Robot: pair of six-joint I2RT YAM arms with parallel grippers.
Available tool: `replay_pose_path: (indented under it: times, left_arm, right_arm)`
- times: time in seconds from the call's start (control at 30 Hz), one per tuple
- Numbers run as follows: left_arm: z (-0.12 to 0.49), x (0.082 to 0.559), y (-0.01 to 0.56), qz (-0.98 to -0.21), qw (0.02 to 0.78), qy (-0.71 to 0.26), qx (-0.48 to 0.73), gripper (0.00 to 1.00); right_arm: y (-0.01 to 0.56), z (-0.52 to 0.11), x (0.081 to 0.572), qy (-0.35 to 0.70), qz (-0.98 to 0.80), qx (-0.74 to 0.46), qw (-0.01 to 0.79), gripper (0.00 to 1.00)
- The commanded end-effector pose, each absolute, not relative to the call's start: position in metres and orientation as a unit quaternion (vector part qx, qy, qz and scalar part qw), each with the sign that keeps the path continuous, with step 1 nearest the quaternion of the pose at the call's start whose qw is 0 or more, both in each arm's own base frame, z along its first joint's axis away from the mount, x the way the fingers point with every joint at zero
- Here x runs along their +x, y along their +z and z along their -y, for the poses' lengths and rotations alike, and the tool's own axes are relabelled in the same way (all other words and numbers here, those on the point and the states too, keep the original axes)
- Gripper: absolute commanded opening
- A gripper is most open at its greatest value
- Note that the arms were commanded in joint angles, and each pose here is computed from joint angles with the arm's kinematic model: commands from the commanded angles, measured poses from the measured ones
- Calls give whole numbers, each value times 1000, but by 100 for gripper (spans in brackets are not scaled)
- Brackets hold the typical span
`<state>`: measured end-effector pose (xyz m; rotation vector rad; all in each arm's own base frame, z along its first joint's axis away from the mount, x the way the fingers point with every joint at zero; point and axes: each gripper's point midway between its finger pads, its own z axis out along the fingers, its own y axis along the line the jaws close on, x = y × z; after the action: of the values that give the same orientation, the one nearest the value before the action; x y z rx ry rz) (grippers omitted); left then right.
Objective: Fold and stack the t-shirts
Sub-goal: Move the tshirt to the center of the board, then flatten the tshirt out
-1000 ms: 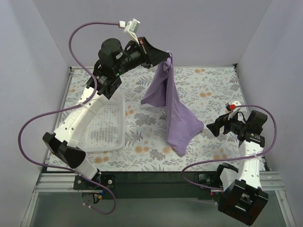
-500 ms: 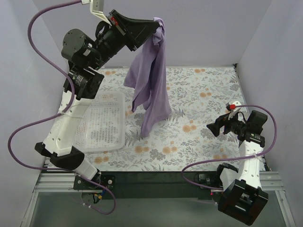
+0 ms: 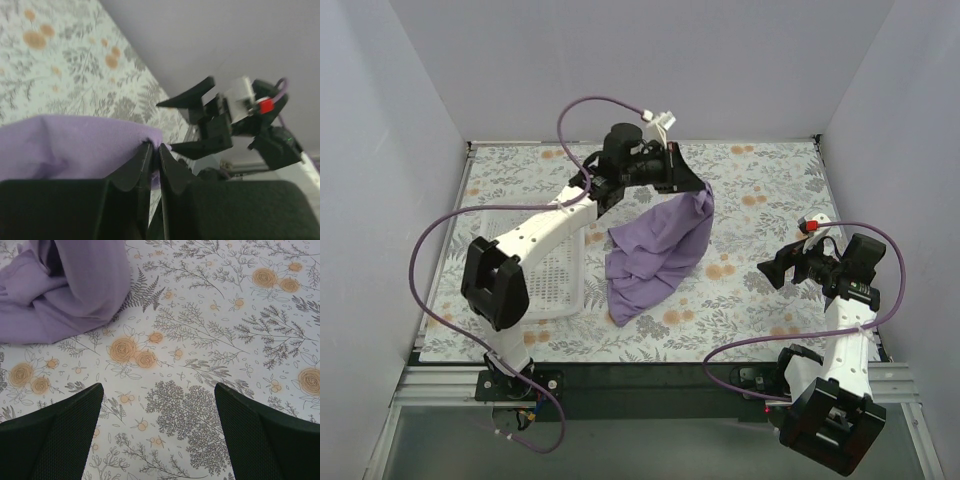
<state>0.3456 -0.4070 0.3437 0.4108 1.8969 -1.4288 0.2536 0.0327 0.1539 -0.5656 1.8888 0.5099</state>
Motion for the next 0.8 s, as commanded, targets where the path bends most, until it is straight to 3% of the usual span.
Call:
replay_pose_path:
  times: [0.0, 0.1, 0.17, 0.23, 0.37, 0.5, 0.77]
  left_arm:
    - [423, 301, 336, -720, 300, -583, 227, 9]
    - [422, 294, 310, -746, 279, -554, 242, 40]
    - [406, 304, 305, -769, 320, -502, 233, 56]
    - [381, 322, 300, -796, 374, -431, 202, 64]
    - [324, 324, 332, -794, 473, -344, 167, 74]
    - [273, 313, 327, -802, 511, -282, 126, 78]
    - [180, 287, 265, -844, 499, -195, -7, 82]
  right_arm:
    - [163, -28, 259, 205, -784, -237, 535, 98]
    - [162, -28, 259, 207, -785, -236, 534, 98]
    - [161, -28, 259, 207, -786, -235, 534, 98]
    - [161, -28, 259, 207, -785, -236, 533, 98]
    - [160, -30, 259, 213, -785, -236, 532, 98]
    - [159, -31, 258, 219, -784, -237, 531, 98]
    - [160, -38, 254, 233, -773, -250, 535, 98]
